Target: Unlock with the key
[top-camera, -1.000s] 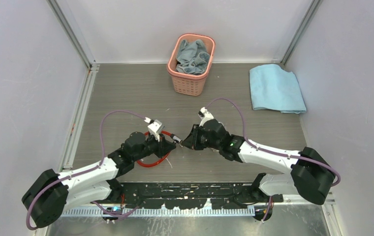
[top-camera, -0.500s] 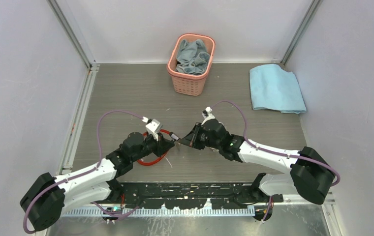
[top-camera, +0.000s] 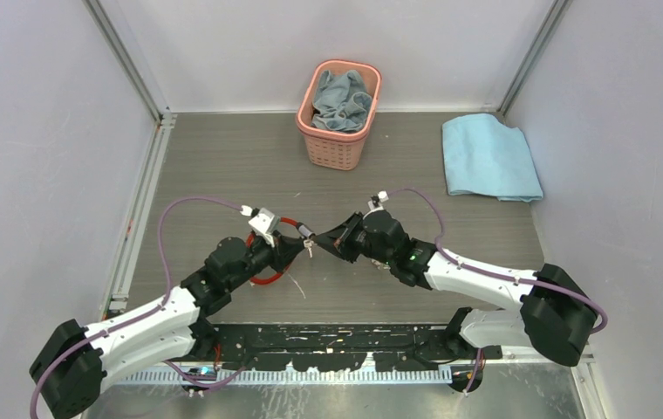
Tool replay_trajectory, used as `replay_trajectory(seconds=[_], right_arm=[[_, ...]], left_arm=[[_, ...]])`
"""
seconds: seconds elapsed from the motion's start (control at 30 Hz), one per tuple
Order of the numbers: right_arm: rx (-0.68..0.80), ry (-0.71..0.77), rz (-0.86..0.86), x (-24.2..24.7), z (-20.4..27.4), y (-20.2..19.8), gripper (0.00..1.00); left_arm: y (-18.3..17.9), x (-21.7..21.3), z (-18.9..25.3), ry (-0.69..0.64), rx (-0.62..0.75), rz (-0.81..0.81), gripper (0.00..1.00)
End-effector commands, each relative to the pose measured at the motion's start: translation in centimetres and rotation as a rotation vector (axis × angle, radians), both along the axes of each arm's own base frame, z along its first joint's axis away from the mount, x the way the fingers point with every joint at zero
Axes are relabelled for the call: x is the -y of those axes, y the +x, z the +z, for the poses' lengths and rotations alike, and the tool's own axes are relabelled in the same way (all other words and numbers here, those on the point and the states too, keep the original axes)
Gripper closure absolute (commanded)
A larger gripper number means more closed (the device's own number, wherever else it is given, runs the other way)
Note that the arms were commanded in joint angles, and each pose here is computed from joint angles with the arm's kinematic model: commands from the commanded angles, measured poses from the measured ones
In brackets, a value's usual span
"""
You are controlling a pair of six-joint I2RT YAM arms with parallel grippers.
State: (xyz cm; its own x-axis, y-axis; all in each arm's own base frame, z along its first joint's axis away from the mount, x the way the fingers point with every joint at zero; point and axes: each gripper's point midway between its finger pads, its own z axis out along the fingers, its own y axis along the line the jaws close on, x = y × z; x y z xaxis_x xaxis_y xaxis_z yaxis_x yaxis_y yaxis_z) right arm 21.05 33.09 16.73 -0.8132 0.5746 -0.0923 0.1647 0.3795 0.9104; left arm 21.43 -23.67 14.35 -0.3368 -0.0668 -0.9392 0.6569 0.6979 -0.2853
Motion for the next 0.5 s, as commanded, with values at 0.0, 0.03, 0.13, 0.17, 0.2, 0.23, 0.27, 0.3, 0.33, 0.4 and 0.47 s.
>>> replay_trajectory(seconds=[0.0, 0.03, 0.13, 0.17, 0.2, 0.23, 0.27, 0.3, 0.33, 0.4, 0.47], right_arm=[[0.001, 0.152, -0.15, 0.2, 4.3, 2.5, 0.99], [-0.009, 0.169, -0.165, 0.2, 4.6, 2.7, 0.99], [-0.047, 0.213, -0.214, 0.3, 5.2, 3.3, 0.99], [-0.057, 0.228, -0.227, 0.3, 5.5, 3.5, 0.99], [-0.063, 0.241, -0.238, 0.2, 5.9, 3.7, 0.99], [-0.075, 0.257, -0.253, 0.2, 6.3, 3.9, 0.99], [-0.086, 0.266, -0.263, 0.2, 6.6, 4.0, 0.99], [-0.098, 0.28, -0.276, 0.1, 6.9, 4.2, 0.99], [-0.113, 0.298, -0.293, 0.2, 7.2, 4.5, 0.99], [-0.133, 0.336, -0.319, 0.2, 7.8, 4.8, 0.99], [-0.147, 0.355, -0.334, 0.1, 8.4, 5.0, 0.99]], left_arm=[[1.8, 0.0, 7.1, -0.152, 0.202, 0.072, 1.0], [1.8, -0.1, 7.4, -0.159, 0.211, 0.076, 1.0], [2.1, -0.1, 8.2, -0.181, 0.234, 0.089, 1.0], [2.1, -0.1, 8.4, -0.19, 0.241, 0.088, 1.0], [2.2, -0.1, 8.6, -0.199, 0.247, 0.09, 1.0], [2.2, 0.0, 8.7, -0.208, 0.251, 0.088, 1.0], [2.2, 0.1, 8.9, -0.218, 0.256, 0.089, 1.0], [2.2, 0.2, 9.0, -0.226, 0.258, 0.089, 1.0], [2.2, 0.2, 9.0, -0.232, 0.26, 0.09, 1.0], [2.3, 0.3, 9.1, -0.24, 0.263, 0.093, 1.0], [2.3, 0.5, 9.2, -0.249, 0.267, 0.095, 1.0]])
